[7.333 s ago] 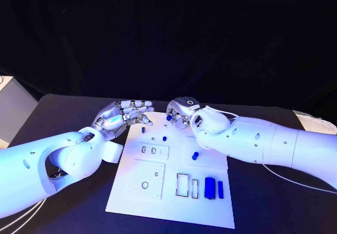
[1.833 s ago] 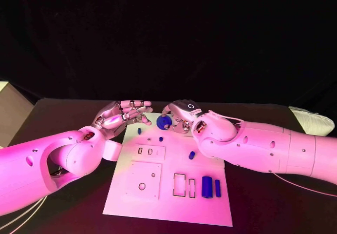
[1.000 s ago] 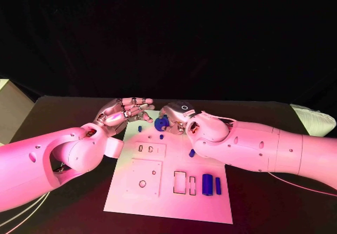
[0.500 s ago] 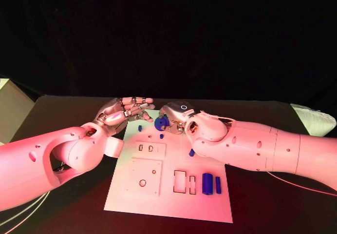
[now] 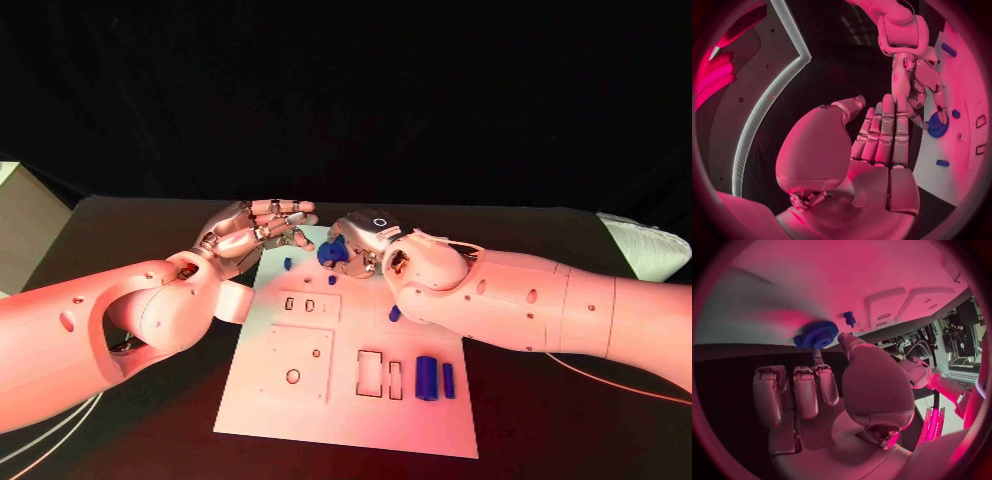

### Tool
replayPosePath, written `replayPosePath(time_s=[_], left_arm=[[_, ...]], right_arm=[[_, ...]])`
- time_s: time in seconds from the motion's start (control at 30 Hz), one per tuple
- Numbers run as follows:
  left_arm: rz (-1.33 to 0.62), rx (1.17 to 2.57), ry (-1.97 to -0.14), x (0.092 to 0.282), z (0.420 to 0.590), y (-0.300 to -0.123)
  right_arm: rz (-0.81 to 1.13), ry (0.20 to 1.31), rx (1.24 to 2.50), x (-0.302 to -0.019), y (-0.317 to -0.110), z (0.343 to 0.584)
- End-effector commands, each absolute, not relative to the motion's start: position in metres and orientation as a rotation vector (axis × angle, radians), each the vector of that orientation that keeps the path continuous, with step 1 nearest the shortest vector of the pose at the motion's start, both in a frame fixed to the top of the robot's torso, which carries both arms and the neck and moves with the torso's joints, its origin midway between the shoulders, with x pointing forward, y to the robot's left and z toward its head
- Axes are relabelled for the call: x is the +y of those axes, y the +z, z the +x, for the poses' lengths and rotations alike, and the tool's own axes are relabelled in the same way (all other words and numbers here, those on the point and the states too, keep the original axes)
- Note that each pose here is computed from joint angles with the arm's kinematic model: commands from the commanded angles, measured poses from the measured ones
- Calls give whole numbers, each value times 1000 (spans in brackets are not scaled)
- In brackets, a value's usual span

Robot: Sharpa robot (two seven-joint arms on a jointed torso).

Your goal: Assemble the parts on the task board

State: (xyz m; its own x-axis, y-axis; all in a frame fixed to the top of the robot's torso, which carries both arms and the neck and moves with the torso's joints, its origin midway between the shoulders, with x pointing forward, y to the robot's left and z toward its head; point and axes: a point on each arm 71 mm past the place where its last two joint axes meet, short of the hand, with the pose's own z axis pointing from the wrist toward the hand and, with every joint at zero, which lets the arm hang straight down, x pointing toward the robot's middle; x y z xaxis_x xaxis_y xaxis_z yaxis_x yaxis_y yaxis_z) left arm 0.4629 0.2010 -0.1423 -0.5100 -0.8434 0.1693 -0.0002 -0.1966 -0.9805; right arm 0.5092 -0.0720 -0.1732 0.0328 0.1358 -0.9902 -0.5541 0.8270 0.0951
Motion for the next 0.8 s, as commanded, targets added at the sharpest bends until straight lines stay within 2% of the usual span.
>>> replayPosePath(time_s=[0.03,0.8], left_arm=[[-997,1458,-1793,199,462,-141],[-1000,1457,-1787,201,463,-142]], right_arm=[[-367,573,1474,-71,-175,508],[-330,539,1523,-91,-180,512]])
